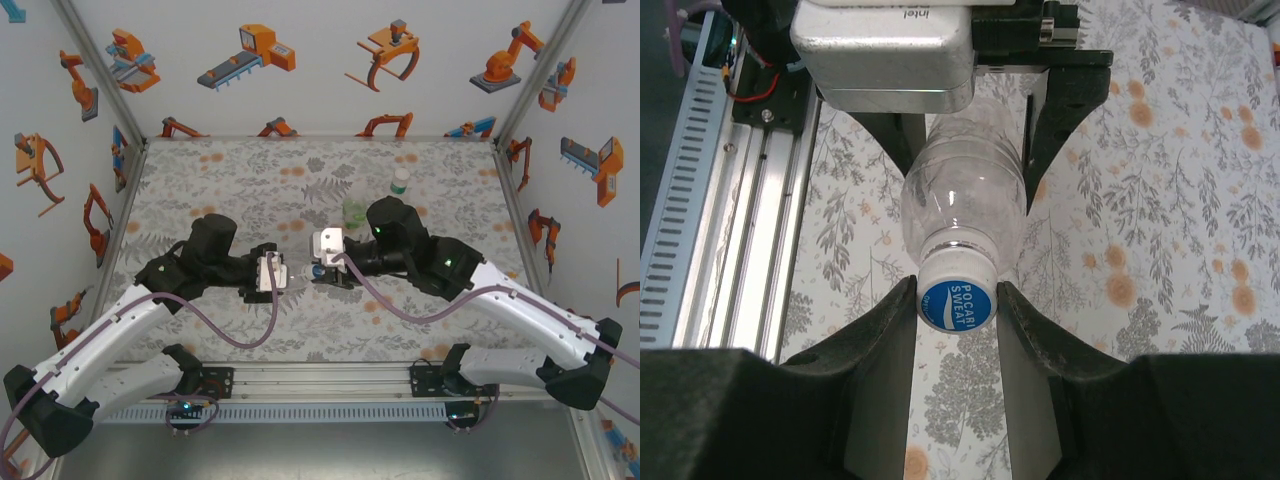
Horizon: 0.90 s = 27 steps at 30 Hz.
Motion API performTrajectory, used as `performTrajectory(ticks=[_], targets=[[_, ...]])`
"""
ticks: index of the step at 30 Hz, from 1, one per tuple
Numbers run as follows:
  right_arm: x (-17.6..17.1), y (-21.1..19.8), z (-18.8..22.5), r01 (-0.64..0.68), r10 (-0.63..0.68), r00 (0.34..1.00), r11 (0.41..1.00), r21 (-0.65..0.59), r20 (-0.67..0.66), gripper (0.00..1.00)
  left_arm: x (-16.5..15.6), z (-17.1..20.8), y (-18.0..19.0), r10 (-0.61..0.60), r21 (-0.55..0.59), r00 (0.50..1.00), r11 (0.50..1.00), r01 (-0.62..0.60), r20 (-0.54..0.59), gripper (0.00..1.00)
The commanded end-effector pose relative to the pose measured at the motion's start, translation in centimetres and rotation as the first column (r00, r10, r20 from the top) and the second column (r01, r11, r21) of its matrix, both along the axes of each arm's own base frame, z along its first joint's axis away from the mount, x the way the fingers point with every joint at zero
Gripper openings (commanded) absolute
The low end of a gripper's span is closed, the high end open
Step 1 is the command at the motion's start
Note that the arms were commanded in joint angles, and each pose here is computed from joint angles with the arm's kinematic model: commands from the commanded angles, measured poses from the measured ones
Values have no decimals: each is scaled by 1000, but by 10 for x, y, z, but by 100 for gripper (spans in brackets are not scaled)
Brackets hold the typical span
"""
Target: Screw on the bottle caps
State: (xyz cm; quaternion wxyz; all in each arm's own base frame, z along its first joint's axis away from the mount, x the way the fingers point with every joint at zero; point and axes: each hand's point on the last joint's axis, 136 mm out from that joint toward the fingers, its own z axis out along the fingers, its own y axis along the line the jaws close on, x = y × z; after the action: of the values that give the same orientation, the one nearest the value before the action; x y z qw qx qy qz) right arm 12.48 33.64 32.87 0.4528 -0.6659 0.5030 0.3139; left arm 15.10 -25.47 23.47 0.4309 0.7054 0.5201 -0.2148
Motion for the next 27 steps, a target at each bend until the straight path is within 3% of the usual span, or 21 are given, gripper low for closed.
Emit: performTrajectory(ticks=[1,8,16,19,21,27], targets=[[1,3,6,12,-13,1000,999,44,7,0,-7,21,-5,-45,-58,999,997,46,18,0],[5,7,5,58,-54,997,996,66,-63,0,-6,21,-5,-39,-55,999,998,40,22,0],[22,7,-3,249,-227,929,968,38,-292,0,7,20,-2,33,-40,999,999,-31,44,0],[41,2,-6,409,-354,843,911,53,-405,0,11,21,-2,52,-41,997,998,-50,52,0],[53,-2,-8,517,-424,752,855,53,-505,0,12,21,-2,56,-44,997,998,-53,56,0],[64,-1,-9,646,-434,532,763,17,-728,0,13,21,-2,61,-47,997,997,-58,56,0]])
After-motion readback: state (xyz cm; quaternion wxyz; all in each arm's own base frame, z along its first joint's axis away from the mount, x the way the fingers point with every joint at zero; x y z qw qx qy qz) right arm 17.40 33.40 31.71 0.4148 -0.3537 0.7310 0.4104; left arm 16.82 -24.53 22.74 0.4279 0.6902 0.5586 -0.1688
